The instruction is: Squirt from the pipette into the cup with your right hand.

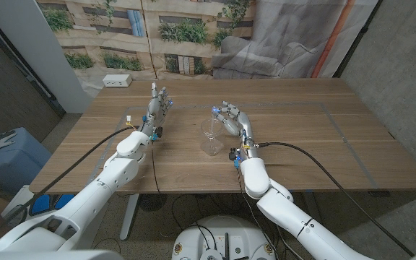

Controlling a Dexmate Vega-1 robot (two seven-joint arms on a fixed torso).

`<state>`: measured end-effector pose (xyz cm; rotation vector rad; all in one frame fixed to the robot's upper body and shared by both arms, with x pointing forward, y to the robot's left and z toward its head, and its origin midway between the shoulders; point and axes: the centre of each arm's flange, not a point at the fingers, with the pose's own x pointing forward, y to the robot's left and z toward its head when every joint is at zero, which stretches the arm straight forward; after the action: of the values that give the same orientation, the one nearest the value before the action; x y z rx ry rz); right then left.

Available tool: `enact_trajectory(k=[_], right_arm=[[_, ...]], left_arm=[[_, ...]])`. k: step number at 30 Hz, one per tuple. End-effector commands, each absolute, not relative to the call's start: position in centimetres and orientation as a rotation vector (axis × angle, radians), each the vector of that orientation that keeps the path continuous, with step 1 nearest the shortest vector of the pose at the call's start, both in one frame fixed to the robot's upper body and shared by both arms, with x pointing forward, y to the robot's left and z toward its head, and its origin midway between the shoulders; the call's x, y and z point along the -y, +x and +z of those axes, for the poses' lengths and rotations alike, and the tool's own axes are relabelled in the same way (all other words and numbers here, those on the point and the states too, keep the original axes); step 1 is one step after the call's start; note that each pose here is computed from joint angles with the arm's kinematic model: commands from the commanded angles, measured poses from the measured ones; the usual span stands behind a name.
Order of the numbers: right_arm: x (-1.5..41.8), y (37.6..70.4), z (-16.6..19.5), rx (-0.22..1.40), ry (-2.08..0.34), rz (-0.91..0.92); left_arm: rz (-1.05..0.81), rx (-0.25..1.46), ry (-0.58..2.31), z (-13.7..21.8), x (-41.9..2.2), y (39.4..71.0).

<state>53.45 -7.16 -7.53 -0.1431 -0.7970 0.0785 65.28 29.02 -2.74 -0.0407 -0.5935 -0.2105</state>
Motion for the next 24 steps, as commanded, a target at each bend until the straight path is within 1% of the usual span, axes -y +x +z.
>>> enact_trajectory(k=[1, 11, 24], right_arm=[[7.5, 53.1, -6.0, 0.822, -0.123, 0.079], [7.8, 53.1, -4.9, 0.833, -0.115, 0.079], [8.7, 53.2, -3.4, 0.774, -0.088, 0.097]], left_arm=[[-0.21, 0.594, -0.041, -2.7, -29.0, 65.3], [-0.21, 0.594, -0.041, -2.7, -29.0, 65.3], [-0.21, 0.594, -0.041, -2.7, -29.0, 65.3]])
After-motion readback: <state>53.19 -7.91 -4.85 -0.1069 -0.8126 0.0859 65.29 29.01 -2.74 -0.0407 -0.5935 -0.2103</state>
